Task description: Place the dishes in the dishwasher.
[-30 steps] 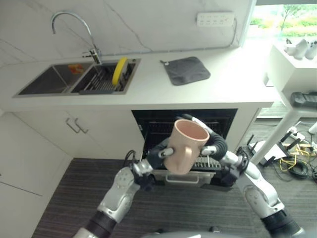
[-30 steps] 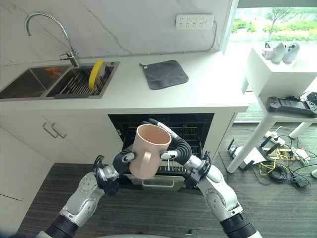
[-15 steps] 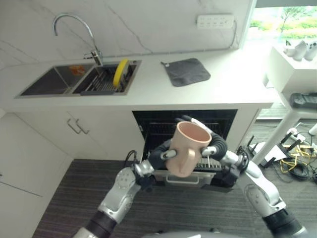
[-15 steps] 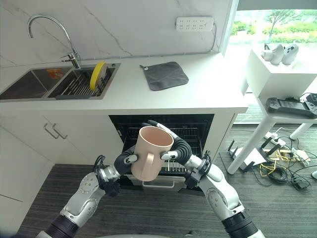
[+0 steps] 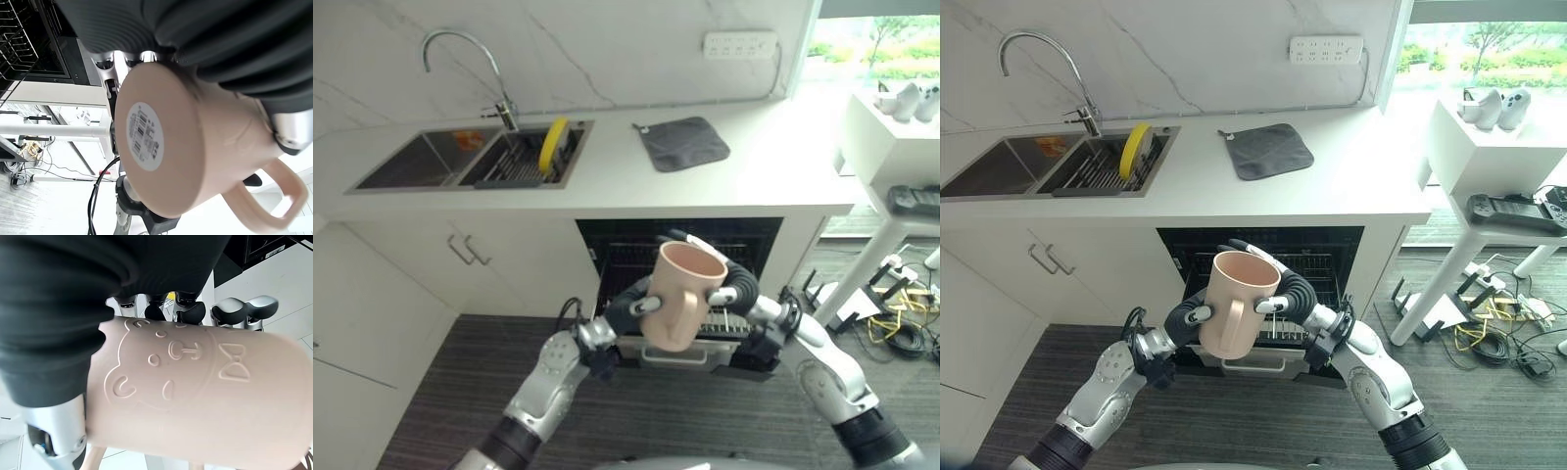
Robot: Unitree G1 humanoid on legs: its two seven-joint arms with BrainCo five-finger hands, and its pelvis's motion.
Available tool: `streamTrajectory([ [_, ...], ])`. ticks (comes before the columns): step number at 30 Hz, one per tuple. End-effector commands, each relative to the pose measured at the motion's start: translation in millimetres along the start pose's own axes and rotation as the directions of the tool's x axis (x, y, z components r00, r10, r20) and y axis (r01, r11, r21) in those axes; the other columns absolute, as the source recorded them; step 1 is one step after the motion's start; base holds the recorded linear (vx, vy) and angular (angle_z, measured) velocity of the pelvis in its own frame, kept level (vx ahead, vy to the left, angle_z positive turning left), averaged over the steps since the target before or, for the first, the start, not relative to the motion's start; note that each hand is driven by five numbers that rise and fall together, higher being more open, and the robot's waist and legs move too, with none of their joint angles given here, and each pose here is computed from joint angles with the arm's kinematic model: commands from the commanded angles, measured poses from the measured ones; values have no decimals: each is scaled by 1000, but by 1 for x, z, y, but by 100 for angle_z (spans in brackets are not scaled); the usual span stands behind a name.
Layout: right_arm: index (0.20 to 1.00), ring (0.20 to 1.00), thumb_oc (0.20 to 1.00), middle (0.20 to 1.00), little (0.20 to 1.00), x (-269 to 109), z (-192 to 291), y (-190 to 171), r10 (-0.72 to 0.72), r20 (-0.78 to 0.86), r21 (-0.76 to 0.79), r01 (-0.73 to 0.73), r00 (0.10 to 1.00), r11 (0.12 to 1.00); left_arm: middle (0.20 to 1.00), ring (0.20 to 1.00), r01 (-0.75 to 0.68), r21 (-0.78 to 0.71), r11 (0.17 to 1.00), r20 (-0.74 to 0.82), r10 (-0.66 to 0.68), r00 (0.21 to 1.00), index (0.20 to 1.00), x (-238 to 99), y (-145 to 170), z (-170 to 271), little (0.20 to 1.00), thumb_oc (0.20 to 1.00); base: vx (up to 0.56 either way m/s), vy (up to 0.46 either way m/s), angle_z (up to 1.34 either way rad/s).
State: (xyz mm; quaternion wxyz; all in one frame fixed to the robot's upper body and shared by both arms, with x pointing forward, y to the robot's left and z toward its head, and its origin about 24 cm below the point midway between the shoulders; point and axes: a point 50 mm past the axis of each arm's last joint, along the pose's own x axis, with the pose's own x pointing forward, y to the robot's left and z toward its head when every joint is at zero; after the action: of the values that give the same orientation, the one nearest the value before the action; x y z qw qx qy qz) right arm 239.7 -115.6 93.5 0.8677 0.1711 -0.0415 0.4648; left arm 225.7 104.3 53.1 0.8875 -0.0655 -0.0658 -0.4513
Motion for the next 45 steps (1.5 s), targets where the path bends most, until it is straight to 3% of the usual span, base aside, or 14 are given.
streamTrajectory([
  [1,1000,1000,1000,1000,1000,20,1,21,134,26,27,-134,991,991,200,200,39,126,991,75,-48,996,200,15,8,29,200,200,0,0,0],
  [8,1000,1000,1000,1000,1000,13,7,7,-48,58,-81,52,997,995,200,200,18,128,992,83,-29,996,200,14,8,36,200,200,0,0,0],
  [29,1000,1000,1000,1000,1000,16,-13,17,83,-61,33,-81,995,996,200,200,-27,144,989,80,16,997,200,15,16,32,200,200,0,0,0],
  [38,1000,1000,1000,1000,1000,19,-4,15,44,24,-18,-43,999,999,200,200,-7,95,995,7,7,1000,200,14,9,11,200,200,0,0,0],
  [45,1000,1000,1000,1000,1000,22,-1,21,97,37,-30,-96,995,995,200,200,-6,92,996,-9,7,1000,200,13,7,5,200,200,0,0,0],
])
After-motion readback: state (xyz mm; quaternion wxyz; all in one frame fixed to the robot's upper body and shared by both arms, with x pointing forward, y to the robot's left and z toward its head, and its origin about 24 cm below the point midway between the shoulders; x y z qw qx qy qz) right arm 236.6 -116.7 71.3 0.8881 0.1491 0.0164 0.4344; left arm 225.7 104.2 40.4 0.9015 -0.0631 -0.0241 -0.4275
